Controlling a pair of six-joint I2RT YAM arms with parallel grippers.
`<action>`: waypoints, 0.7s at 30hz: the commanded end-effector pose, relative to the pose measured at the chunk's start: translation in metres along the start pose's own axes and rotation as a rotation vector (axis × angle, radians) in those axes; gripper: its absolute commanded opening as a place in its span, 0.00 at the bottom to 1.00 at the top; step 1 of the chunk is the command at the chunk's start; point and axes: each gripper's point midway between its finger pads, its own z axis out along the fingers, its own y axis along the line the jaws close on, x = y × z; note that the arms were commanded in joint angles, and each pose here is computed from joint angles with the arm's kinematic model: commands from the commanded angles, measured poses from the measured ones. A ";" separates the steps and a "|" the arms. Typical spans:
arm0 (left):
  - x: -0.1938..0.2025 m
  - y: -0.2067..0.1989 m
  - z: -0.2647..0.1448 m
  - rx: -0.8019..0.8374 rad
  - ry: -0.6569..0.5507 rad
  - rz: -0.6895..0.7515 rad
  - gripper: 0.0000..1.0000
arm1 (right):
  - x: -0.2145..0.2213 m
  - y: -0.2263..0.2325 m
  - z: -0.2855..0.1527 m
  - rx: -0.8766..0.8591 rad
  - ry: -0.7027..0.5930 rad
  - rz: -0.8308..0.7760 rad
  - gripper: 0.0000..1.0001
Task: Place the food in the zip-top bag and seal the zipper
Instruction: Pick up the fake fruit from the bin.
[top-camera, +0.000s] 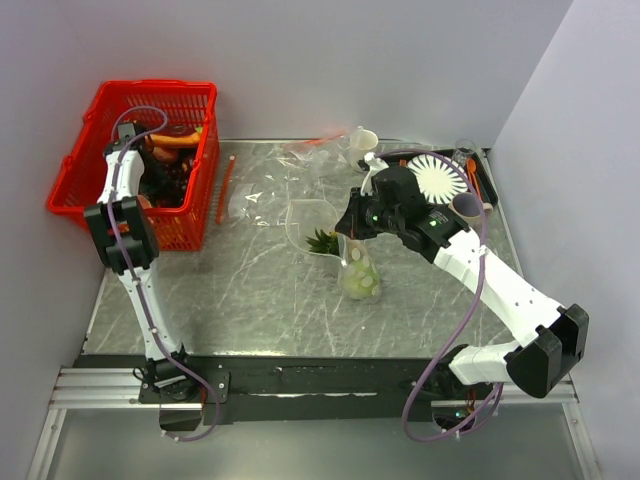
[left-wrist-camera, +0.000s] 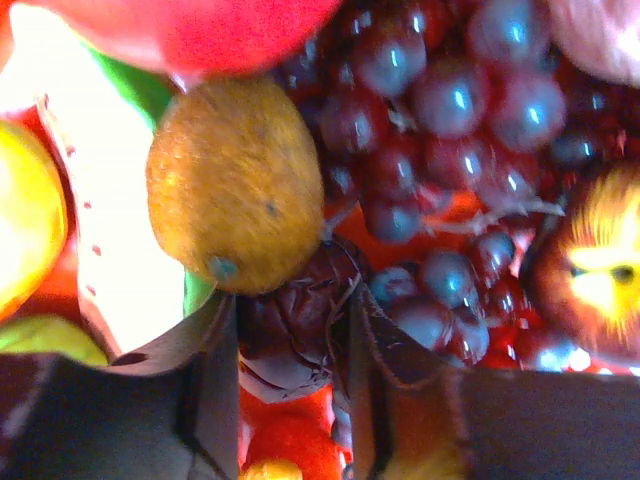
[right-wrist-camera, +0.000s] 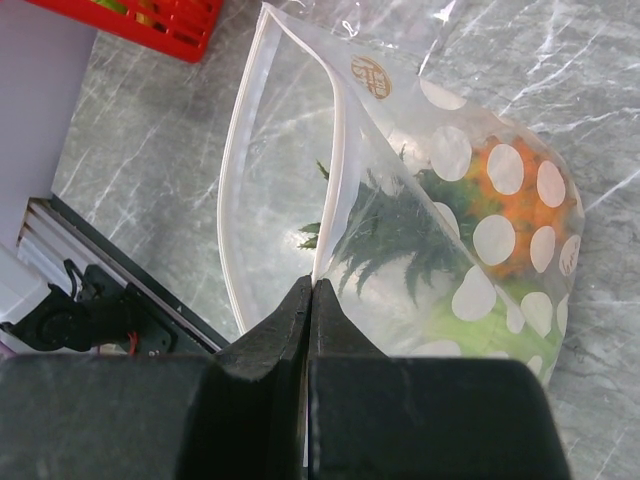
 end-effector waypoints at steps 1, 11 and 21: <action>-0.027 -0.025 -0.078 0.133 -0.118 -0.005 0.23 | -0.009 0.000 0.001 -0.004 -0.034 -0.008 0.00; -0.024 -0.020 -0.148 0.198 -0.205 0.016 0.19 | -0.007 -0.010 0.008 0.029 -0.019 0.004 0.00; -0.040 -0.061 -0.255 0.476 -0.336 0.031 0.22 | -0.009 -0.008 0.011 -0.005 -0.017 0.038 0.00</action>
